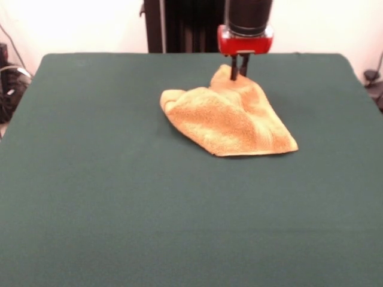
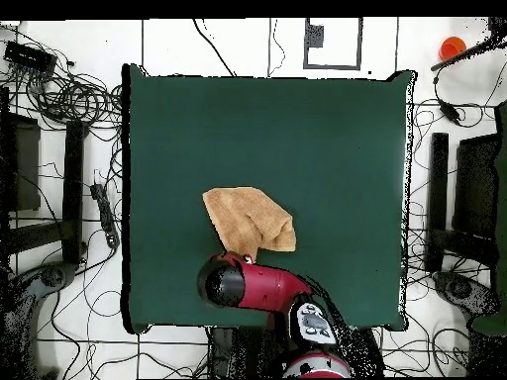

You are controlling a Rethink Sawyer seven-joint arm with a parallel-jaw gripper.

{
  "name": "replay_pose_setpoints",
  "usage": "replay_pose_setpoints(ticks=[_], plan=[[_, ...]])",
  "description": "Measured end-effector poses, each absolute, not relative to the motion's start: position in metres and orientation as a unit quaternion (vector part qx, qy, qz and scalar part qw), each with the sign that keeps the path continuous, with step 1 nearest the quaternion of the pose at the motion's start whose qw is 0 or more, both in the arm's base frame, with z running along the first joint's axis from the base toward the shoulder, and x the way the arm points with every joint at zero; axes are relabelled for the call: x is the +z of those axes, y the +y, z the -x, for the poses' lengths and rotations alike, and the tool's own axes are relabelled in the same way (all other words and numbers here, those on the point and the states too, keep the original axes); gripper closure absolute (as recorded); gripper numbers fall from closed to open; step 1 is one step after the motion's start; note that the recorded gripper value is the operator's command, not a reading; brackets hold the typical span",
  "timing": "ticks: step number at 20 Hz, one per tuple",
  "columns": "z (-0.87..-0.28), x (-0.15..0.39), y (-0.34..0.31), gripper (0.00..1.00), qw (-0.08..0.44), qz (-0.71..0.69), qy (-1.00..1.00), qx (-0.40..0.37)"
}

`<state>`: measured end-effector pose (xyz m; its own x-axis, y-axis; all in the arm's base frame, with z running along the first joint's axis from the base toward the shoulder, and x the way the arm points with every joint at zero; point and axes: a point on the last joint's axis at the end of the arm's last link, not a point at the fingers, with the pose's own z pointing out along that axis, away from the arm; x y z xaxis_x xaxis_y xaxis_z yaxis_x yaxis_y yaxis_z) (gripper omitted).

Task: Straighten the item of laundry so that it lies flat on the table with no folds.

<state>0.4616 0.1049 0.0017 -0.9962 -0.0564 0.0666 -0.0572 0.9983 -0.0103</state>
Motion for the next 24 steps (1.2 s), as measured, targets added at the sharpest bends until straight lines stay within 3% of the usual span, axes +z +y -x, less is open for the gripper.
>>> replay_pose_setpoints(ticks=[24], plan=[[-0.469,0.013,0.134,1.00,0.030,0.010,-0.999,-0.005]])
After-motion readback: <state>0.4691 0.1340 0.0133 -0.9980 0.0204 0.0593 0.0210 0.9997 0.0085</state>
